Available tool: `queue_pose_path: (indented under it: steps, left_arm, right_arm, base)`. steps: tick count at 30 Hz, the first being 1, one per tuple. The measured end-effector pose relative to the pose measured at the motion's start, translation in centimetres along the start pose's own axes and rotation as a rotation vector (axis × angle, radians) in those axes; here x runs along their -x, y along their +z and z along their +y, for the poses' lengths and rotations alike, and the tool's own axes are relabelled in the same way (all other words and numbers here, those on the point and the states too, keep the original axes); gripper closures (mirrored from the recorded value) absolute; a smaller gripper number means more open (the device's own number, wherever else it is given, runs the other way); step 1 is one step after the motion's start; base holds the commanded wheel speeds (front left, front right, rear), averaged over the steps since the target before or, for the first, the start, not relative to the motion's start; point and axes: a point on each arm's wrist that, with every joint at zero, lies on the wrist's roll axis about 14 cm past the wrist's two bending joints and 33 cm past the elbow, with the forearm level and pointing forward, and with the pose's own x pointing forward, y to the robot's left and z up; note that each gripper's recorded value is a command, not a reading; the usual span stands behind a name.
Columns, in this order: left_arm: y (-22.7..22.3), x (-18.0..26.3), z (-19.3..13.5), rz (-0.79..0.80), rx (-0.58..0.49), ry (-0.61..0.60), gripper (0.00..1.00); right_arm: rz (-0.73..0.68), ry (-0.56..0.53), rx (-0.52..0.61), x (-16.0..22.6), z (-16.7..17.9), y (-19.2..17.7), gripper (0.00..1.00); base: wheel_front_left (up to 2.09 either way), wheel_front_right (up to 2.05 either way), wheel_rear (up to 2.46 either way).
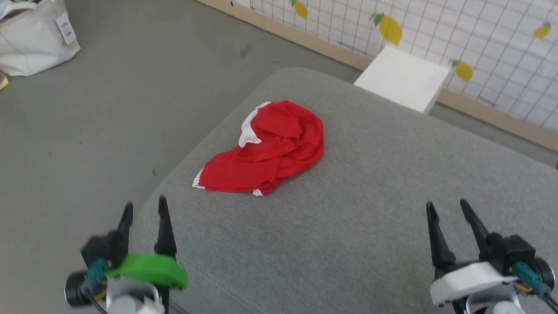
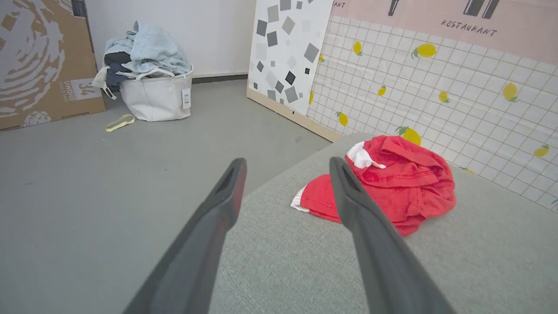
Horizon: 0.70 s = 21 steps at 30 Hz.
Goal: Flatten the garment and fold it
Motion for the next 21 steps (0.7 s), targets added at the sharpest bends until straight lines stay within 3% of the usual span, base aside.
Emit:
queue_pose_path:
  steps: [9, 15, 21]
  left_arm:
    - [1.8, -9.2, -3.3, 0.109, 0.121, -0.076, 0.0]
    - [-2.1, -13.8, -6.9, 0.39, 0.141, -0.162, 0.0]
    - [-9.5, -14.0, -9.1, 0.766, 0.155, -0.163, 0.0]
  right_arm:
    - [-0.026, -0.072, -0.003, -1.4, -3.4, 0.1, 0.0]
    - [0.0, -0.178, -0.017, -0.9, -7.6, -1.8, 0.0]
    - [0.028, -0.298, -0.035, 1.3, -11.7, -3.6, 0.0]
  base:
    - [0.0, 0.0, 0.0]
    - [0.0, 0.0, 0.0]
    - [0.0, 0.0, 0.0]
